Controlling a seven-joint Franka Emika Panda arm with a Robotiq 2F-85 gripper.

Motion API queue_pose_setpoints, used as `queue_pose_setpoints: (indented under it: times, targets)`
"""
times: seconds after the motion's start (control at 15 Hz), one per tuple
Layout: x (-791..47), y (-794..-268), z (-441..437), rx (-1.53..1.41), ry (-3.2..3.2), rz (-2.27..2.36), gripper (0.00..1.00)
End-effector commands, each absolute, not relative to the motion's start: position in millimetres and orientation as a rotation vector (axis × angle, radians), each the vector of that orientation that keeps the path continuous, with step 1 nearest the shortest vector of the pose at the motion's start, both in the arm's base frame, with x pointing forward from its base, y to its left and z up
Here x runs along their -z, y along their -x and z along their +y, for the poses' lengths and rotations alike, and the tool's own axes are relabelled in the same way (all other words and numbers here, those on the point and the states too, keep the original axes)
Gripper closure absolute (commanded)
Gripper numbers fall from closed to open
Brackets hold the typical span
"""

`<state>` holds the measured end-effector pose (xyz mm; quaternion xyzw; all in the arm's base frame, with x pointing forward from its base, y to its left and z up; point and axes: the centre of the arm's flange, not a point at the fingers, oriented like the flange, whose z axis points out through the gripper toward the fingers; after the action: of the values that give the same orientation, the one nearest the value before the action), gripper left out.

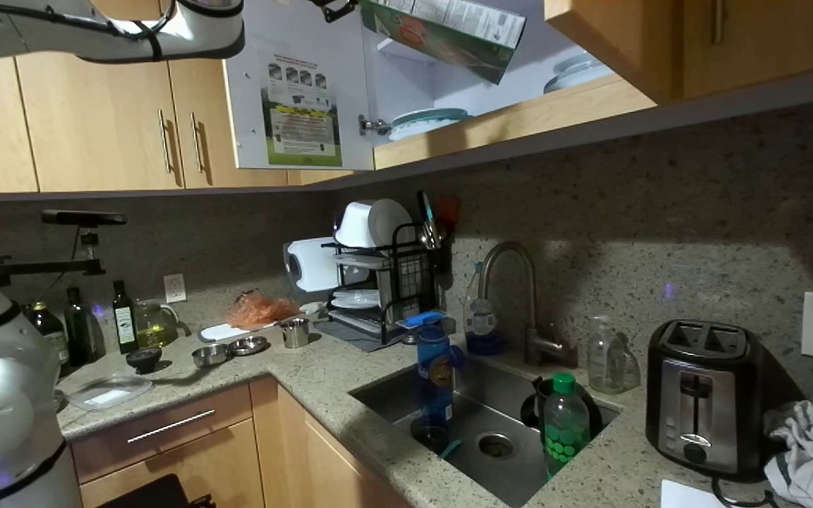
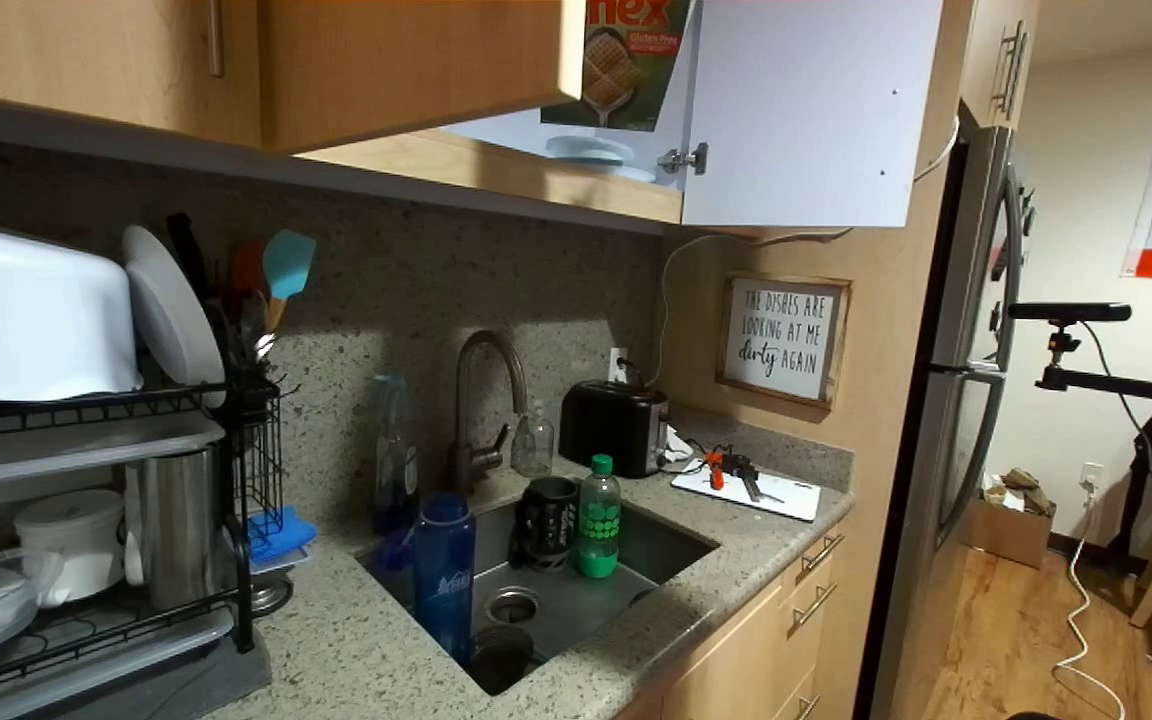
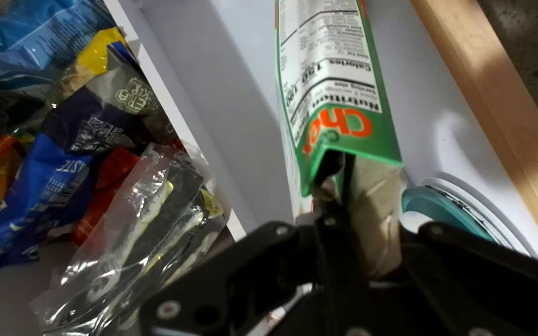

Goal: Pick up the green box from the counter and place it inside the open upper cabinet

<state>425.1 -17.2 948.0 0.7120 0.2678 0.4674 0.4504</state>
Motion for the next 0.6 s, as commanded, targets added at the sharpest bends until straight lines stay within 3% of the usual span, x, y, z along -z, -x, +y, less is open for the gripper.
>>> queue_pose_setpoints:
  times: [0.0,0.53]
  targets:
    - [-958,-448,-10,-1.130,-1.706,0.605,0.93]
    - [-945,-508,13,-0.916,-1.711,0.588,0.93]
